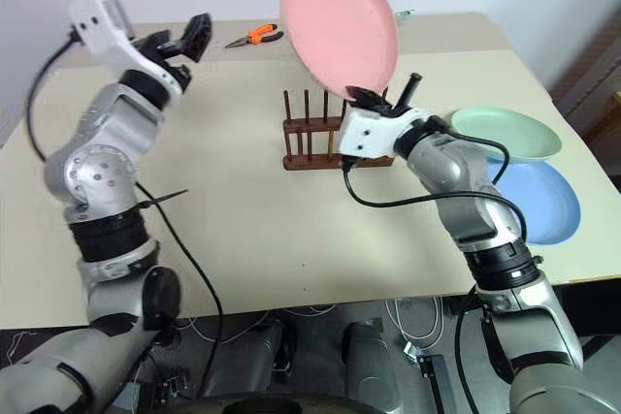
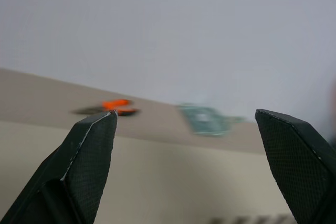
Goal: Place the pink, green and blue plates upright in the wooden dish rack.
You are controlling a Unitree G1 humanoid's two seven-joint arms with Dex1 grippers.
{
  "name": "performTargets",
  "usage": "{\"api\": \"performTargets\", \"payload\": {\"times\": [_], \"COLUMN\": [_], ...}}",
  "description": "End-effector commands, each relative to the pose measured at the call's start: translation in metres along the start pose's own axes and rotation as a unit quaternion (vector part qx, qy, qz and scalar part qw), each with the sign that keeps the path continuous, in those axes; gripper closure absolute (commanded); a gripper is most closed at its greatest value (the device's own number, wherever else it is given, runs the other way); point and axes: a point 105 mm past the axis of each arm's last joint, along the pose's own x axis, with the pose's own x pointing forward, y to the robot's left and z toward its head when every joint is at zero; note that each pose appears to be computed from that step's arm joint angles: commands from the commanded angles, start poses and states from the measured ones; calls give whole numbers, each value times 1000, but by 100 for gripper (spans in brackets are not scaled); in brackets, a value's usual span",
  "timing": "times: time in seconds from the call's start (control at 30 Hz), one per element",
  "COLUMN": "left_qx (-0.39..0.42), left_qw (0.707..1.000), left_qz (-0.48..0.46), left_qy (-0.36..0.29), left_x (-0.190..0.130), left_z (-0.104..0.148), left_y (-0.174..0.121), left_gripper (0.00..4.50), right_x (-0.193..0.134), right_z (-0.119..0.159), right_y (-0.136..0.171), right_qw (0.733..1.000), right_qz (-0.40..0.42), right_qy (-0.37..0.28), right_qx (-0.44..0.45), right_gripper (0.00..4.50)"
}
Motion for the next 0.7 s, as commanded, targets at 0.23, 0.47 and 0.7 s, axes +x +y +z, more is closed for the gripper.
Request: {"api": "performTargets", "payload": {"times": [0.23,0.47,0.7], "left_qx": [182,162,164], "left_qw": [915,895,888], "left_qz": [-323,-380,-392], "left_qy": [156,166,176], "left_x": [-81,-94,-97], "left_z": [-106,-123,-130], "left_y": [-46,-74,-80], "left_gripper": [6,6,6], "right_x": [-56,-55,-54], "right_z": [10,-1,-10], "right_y": [-33,-29,-24], "right_qw": [897,873,865], "right_qz": [7,27,76], "right_qy": [-74,-63,-59], "right_qx": [436,482,492], "right_gripper": [450,450,450]}}
